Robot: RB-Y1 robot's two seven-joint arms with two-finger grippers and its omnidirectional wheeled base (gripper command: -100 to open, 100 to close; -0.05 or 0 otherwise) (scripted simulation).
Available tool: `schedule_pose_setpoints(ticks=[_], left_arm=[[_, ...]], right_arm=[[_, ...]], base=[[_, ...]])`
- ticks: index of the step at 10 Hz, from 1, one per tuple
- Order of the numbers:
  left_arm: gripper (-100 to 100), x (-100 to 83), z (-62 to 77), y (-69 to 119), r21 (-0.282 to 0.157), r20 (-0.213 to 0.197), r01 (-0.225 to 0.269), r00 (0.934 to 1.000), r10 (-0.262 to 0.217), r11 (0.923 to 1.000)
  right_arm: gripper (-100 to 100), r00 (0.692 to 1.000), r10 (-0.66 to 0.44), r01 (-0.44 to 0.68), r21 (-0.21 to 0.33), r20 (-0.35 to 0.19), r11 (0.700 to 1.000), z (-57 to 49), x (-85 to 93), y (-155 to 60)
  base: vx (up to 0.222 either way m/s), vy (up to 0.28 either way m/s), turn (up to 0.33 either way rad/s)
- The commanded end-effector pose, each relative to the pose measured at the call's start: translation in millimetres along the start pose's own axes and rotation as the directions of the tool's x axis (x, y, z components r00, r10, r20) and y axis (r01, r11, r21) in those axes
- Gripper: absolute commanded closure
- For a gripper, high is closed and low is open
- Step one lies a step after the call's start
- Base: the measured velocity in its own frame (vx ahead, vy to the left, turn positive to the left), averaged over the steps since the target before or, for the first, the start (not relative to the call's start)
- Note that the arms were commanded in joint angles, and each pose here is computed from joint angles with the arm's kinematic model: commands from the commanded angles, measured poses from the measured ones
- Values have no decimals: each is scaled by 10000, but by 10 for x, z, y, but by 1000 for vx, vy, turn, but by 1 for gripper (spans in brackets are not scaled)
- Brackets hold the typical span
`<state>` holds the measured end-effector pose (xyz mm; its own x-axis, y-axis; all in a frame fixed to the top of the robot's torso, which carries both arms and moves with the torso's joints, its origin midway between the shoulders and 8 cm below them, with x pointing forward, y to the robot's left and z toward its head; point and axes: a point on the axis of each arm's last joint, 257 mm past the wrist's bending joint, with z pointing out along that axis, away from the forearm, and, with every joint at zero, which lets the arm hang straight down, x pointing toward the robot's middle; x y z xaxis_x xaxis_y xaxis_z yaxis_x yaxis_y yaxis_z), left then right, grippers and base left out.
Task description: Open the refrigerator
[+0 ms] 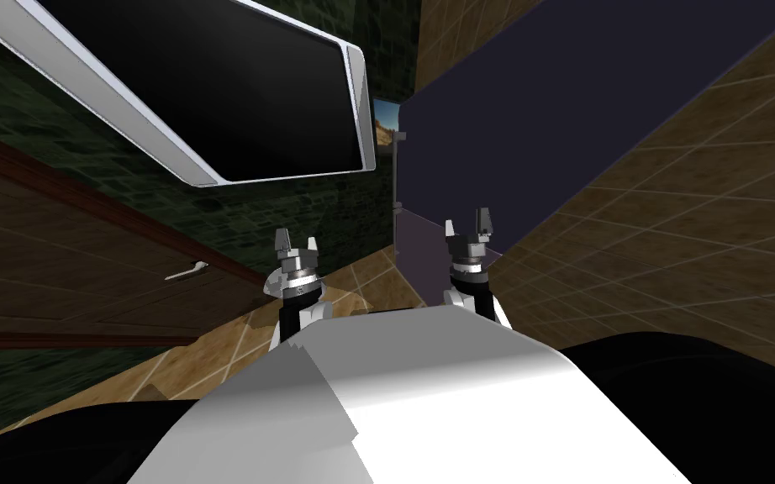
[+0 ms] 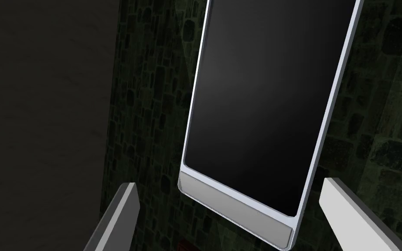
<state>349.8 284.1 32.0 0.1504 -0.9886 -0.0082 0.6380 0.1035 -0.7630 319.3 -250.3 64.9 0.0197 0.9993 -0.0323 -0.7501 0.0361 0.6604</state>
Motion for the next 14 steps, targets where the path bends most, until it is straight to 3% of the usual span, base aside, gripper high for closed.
schedule_pose_setpoints(ticks=[1,9,10,14], left_arm=[[0,0,0,0,0,0,0,10000,0,10000],[0,0,0,-2,4,0,0,10000,0,10000],[0,0,0,-2,4,0,0,10000,0,10000],[0,0,-1,1,-3,0,0,10000,0,10000]], right_arm=[[0,10000,0,0,0,0,10000,0,0,0],[0,10000,0,0,-4,-1,10000,1,0,2],[-100,9976,-558,568,234,-421,9981,-24,33,-75],[-100,9642,-2220,2346,759,-1453,9691,-108,57,-313]], base=[[0,0,0],[0,0,0],[20,10,82],[36,19,87]])
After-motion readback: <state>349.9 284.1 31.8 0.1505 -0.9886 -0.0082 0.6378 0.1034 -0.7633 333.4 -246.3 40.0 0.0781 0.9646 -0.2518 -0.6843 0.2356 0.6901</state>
